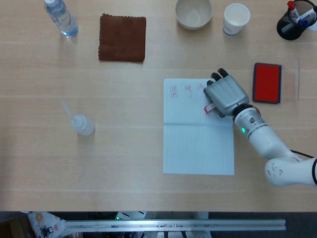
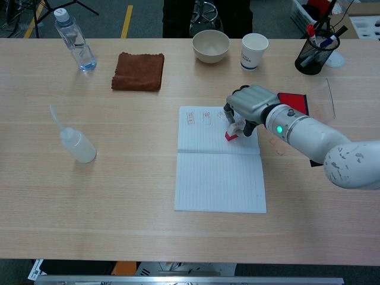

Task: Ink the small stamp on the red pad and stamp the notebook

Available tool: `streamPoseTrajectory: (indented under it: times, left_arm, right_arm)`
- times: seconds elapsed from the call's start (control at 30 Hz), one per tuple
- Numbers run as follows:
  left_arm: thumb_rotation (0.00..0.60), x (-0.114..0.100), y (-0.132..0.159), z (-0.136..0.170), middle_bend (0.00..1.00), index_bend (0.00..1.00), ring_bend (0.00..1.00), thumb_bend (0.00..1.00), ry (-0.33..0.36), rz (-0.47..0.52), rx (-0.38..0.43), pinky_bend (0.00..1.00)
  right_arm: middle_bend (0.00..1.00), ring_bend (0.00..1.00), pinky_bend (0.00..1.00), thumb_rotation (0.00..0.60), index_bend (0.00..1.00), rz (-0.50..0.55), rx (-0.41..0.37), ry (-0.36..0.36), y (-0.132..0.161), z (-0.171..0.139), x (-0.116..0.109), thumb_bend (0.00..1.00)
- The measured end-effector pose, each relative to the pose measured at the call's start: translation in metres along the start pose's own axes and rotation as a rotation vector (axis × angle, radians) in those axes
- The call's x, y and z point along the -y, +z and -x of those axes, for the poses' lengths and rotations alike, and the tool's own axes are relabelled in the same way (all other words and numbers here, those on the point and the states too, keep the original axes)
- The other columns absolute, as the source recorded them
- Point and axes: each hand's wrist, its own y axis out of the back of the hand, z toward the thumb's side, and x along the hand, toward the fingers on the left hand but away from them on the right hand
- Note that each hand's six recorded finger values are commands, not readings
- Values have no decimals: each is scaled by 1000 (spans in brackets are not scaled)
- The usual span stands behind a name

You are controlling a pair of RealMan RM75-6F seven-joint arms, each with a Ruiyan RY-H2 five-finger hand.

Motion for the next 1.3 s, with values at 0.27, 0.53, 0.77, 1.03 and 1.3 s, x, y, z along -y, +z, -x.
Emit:
streamPoseTrajectory:
  times: [0.27, 0.53, 0.77, 1.03, 1.3]
  left_arm:
    - [600, -2, 0, 1, 108, 160, 107, 340, 6, 4, 2, 86]
    - [600, -4, 4, 1, 108, 159, 107, 340, 6, 0, 13, 86]
    - [600, -4, 9, 2, 108, 159, 107, 340, 4, -3, 26, 86]
    - [600, 0, 13, 2, 108, 159, 107, 340, -10, -7, 34, 86]
    - [600, 1, 12, 3, 108, 159, 107, 340, -15, -6, 32, 86]
  right_arm:
    - [388, 161, 115, 600, 643, 38, -6, -15, -1, -5, -8, 302]
    - [388, 161, 115, 600, 643, 82, 12, -56, -21, -24, -29, 302]
    - [388, 161, 115, 600, 643, 99, 37, -65, -47, -48, -35, 302]
    - [388, 161, 115, 600, 643, 73, 16, -32, -61, -75, -17, 302]
    - [388, 161, 115, 600, 643, 54, 9, 16, -68, -88, 11, 302]
